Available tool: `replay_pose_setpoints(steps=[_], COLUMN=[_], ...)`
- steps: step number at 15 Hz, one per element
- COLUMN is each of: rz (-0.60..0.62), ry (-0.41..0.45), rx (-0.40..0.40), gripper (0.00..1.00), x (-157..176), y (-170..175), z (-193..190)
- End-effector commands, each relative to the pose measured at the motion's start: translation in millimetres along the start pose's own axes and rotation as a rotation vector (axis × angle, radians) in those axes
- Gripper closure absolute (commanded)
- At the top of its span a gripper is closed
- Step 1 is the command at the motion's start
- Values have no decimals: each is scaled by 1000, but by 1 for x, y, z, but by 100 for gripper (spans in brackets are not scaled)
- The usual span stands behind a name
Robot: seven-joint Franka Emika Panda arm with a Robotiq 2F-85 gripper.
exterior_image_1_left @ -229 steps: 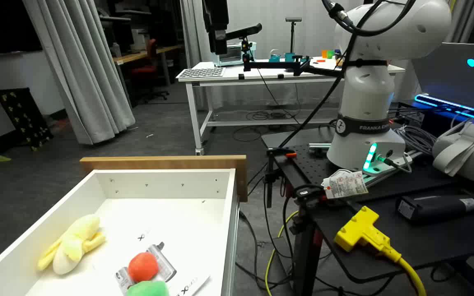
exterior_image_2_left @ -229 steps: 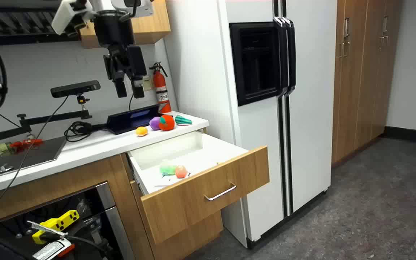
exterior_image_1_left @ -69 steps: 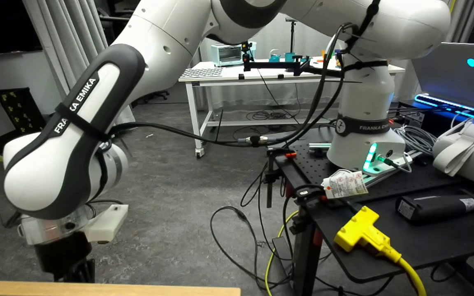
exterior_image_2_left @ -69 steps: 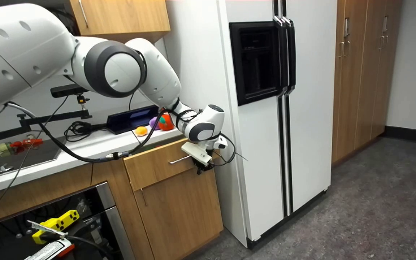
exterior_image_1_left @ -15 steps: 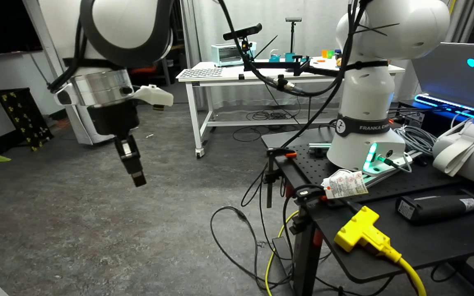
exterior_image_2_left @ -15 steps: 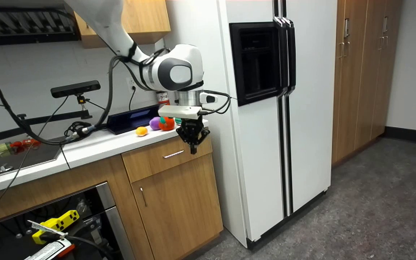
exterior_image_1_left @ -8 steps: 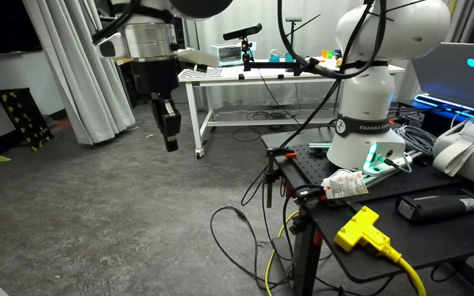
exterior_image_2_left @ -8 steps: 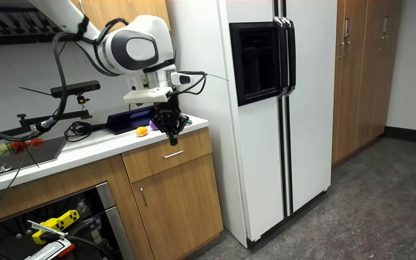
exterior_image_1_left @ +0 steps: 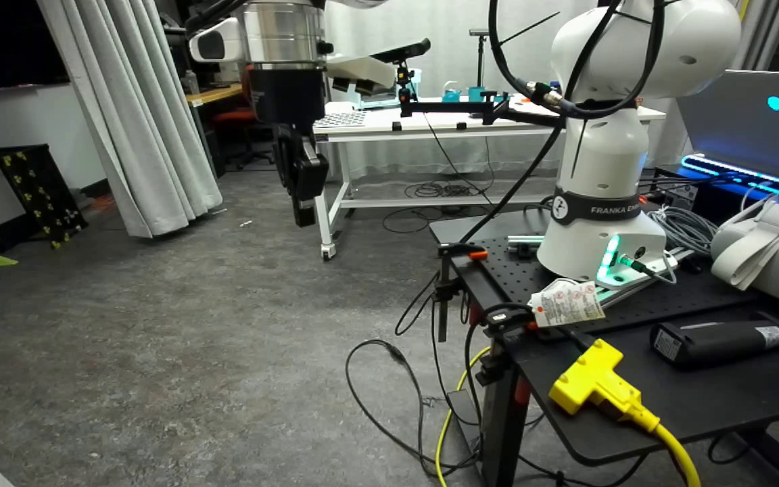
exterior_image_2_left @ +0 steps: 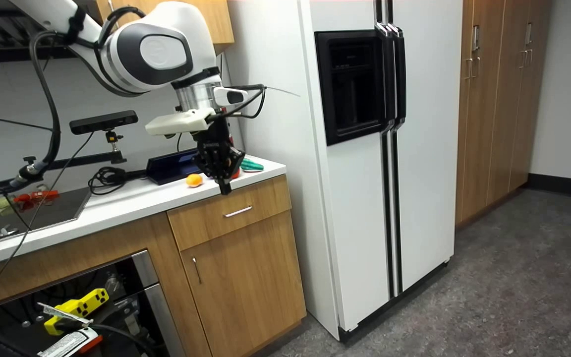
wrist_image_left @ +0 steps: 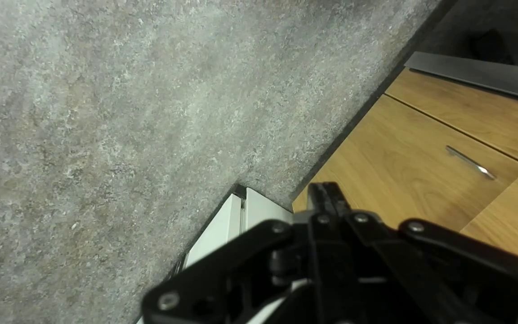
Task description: Close the drawer
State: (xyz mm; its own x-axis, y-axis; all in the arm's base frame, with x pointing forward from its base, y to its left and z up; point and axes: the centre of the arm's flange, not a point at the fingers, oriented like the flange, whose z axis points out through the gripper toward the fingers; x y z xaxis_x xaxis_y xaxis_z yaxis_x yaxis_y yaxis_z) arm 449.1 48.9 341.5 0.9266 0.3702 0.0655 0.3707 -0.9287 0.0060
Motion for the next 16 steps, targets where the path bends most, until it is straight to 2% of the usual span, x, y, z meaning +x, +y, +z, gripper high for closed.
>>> replay_pose_setpoints(steps=[1,2,3,4,12,13,16], rz=[0,0,-5,-8,-38,-43,-56], ry=[-1,-1,8,9,-1,2,11], rx=[0,0,-8,-26,-29,-27,-26], gripper=[99,74,73,68,6,1,0], x=[0,-1,0,0,0,0,1], y=[0,0,1,2,5,5,4], z=[0,1,1,1,2,2,3])
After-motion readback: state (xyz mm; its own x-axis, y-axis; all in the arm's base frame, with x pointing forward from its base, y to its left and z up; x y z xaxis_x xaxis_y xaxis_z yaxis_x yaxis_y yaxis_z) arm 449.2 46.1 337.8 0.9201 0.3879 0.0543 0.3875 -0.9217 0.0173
